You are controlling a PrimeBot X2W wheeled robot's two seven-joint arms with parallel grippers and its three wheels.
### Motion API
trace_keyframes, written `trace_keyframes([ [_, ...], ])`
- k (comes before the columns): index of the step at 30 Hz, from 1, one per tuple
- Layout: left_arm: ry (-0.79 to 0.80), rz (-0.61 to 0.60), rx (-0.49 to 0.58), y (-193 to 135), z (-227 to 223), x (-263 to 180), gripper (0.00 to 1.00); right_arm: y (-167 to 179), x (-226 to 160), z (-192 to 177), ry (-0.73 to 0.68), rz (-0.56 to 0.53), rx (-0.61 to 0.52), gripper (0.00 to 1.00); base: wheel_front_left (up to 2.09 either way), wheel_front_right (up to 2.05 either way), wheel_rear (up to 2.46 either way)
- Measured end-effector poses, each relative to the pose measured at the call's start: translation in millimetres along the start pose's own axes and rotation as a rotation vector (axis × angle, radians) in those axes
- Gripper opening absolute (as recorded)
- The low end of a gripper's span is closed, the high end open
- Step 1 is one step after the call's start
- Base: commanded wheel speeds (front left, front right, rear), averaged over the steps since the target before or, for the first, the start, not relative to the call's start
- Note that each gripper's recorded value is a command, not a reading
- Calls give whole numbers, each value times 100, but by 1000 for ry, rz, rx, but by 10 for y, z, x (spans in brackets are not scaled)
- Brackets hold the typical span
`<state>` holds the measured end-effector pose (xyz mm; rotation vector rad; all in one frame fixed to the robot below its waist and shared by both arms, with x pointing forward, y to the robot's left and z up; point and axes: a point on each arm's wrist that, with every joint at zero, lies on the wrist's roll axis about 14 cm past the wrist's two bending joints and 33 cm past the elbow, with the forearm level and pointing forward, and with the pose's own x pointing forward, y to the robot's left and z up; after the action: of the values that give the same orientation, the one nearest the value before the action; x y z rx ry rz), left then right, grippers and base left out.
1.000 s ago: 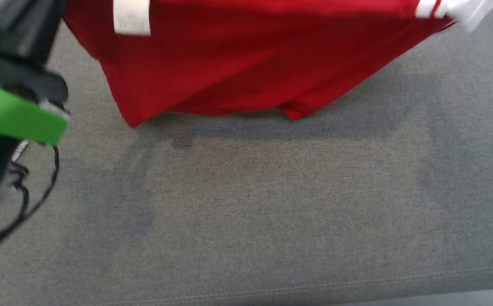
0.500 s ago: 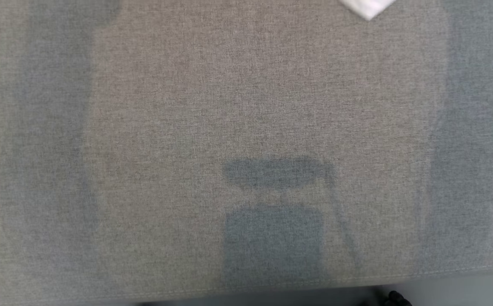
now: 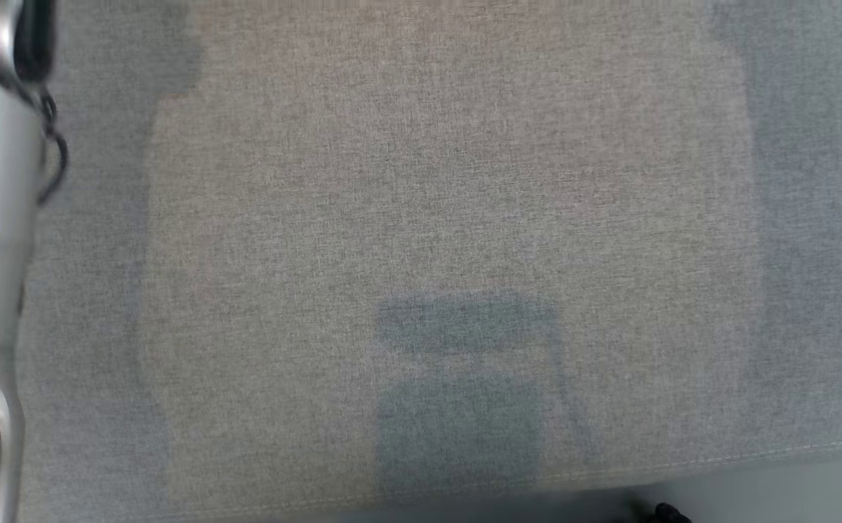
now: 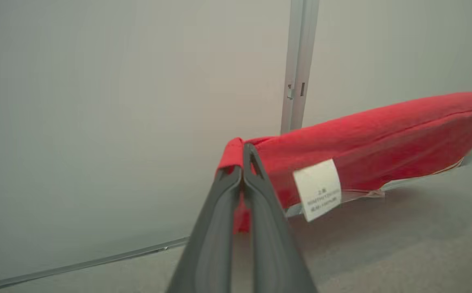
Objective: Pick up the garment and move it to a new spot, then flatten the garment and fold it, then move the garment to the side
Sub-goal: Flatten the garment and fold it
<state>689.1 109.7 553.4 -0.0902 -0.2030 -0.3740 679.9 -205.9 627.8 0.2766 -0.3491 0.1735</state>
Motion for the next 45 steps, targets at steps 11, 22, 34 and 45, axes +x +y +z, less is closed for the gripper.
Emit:
trace_keyframes([
  [11,366,35,-159,-533,-1065,-1882,0,-369,-2467,-929,438,-250,189,0,0,0,0],
  [22,481,185,-325,-1088,-950,-3153,0,-264,-3607,-742,579,-383,291,0,0,0,0],
  [34,552,212,-430,-1359,-785,-3319,0,-270,-3906,-751,675,-467,375,0,0,0,0],
  [45,517,90,-339,-1246,-494,-2769,0,-68,-3195,-734,661,-320,380,0,0,0,0],
])
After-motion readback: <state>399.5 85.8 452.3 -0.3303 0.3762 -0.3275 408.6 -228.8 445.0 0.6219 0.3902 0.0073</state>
